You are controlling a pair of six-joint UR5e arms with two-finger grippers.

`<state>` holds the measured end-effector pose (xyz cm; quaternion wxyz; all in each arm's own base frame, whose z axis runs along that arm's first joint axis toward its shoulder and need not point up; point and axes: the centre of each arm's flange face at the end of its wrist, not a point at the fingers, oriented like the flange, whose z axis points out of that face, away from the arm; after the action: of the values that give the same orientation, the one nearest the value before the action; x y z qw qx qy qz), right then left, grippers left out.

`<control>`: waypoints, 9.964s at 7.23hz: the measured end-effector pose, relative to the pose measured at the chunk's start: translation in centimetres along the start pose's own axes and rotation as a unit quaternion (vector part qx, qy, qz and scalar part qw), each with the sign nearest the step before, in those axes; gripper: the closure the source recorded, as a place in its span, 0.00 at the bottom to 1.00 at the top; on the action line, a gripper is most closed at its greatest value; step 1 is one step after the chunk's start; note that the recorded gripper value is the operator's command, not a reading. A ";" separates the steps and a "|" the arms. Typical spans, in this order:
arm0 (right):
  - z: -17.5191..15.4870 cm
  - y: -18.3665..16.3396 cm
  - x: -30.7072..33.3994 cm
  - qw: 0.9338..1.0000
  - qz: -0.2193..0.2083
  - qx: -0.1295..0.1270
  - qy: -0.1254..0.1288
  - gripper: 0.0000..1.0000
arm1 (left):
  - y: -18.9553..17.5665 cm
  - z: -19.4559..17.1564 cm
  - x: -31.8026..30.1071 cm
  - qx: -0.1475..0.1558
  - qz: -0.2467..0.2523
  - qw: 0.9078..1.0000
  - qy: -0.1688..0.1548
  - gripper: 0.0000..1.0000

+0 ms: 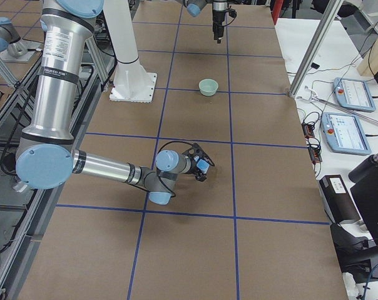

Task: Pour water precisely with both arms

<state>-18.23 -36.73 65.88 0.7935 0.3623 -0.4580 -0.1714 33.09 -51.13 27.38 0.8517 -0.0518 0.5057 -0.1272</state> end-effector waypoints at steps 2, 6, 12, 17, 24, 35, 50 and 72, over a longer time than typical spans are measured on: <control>0.1 -0.1 -0.1 1.000 -0.001 0.002 -0.002 0.67 | 0.0 0.0 -0.4 0.000 -0.002 1.000 -0.002 0.20; 1.3 -2.8 -1.3 0.999 -0.024 0.024 -0.014 1.00 | -0.3 -0.3 -0.7 0.003 -0.004 1.000 -0.002 0.19; 8.8 -23.5 -16.9 0.999 0.033 -0.018 0.020 1.00 | -3.3 -0.3 -5.8 0.012 0.025 0.999 -0.029 0.19; 16.7 -35.9 -39.8 0.983 -0.004 -0.168 0.079 1.00 | -8.8 1.2 -11.3 0.014 0.053 0.996 -0.070 0.19; 21.4 -43.6 -47.5 0.845 -0.309 -0.399 0.174 1.00 | -9.5 1.9 -12.5 0.011 0.049 0.996 -0.076 0.19; 25.4 -41.4 -52.3 0.639 -0.524 -0.516 0.226 1.00 | -9.5 2.0 -12.8 0.010 0.044 0.996 -0.078 0.19; 4.6 -30.2 -18.1 0.951 0.105 -0.189 0.221 1.00 | -8.4 0.1 -10.3 0.021 0.044 0.997 -0.060 0.19; 2.2 -7.4 1.9 0.904 0.361 0.009 0.228 0.01 | -7.3 -0.9 -9.1 0.027 0.025 0.998 -0.048 0.19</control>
<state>-18.63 -43.83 62.31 0.8804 0.2085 -0.3658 0.2183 26.98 -55.71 36.30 0.8791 -0.0225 0.4616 -0.1169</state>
